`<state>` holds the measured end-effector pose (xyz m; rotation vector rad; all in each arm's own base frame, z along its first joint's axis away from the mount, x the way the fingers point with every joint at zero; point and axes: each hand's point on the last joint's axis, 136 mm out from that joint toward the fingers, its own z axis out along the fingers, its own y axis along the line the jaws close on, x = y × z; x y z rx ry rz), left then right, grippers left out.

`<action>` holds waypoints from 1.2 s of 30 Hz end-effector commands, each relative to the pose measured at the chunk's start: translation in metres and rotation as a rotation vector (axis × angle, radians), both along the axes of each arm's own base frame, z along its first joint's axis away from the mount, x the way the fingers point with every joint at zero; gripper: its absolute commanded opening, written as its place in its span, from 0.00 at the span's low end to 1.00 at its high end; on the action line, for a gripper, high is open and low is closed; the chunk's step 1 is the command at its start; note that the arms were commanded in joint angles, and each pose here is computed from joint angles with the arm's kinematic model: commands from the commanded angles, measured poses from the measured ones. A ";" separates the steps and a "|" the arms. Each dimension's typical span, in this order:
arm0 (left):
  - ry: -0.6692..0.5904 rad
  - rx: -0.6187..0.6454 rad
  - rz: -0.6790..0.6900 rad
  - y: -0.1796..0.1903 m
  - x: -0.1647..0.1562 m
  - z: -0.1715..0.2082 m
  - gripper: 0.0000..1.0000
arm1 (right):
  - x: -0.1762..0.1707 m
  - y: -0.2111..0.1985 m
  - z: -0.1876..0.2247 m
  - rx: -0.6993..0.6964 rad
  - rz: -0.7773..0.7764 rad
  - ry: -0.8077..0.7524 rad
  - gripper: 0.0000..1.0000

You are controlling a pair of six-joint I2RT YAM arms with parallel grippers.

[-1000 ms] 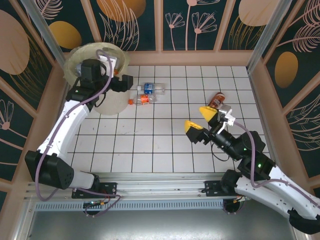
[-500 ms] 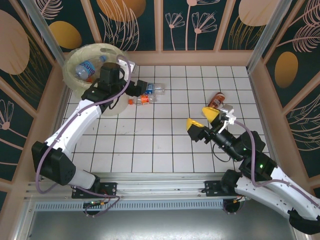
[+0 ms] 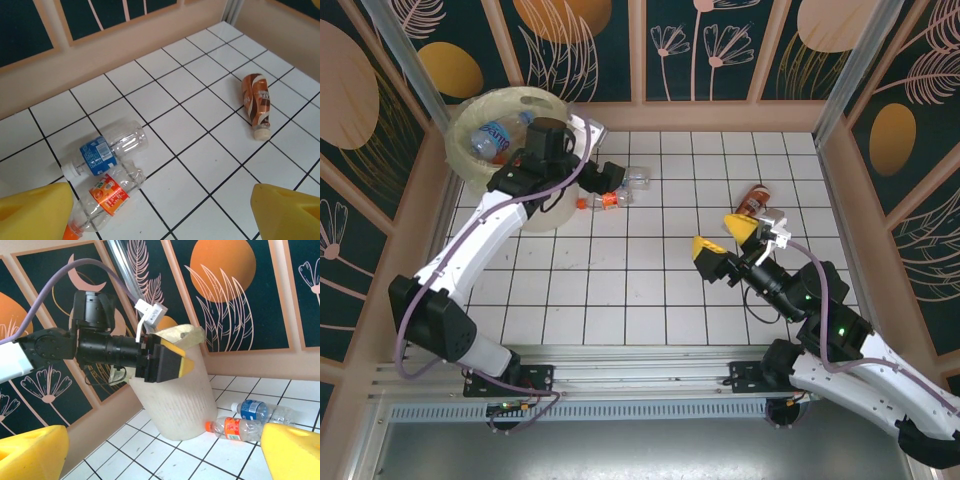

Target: Put the plastic bottles in the bin

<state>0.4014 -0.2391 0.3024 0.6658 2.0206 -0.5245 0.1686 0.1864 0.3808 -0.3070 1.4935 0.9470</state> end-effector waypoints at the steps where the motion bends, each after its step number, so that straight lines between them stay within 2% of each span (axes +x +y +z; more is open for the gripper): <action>1: -0.019 0.063 0.001 -0.010 0.011 -0.007 0.91 | 0.001 -0.002 0.006 0.017 -0.006 -0.009 0.99; 6: -0.018 0.178 0.039 -0.016 0.035 -0.033 0.92 | 0.002 -0.001 0.003 0.009 -0.006 -0.004 0.99; 18: 0.087 0.471 0.029 -0.027 0.085 -0.131 0.98 | 0.003 -0.001 -0.002 -0.014 -0.013 0.006 0.99; 24: 0.163 0.599 0.013 -0.018 0.085 -0.176 0.99 | 0.004 -0.001 -0.006 -0.025 -0.019 0.012 0.99; 31: 0.239 0.667 -0.018 -0.009 0.074 -0.208 0.99 | 0.004 0.000 -0.007 -0.027 -0.012 0.014 0.99; 36: 0.265 0.713 0.014 -0.001 0.075 -0.226 0.99 | 0.002 0.001 -0.007 -0.026 0.003 0.018 0.99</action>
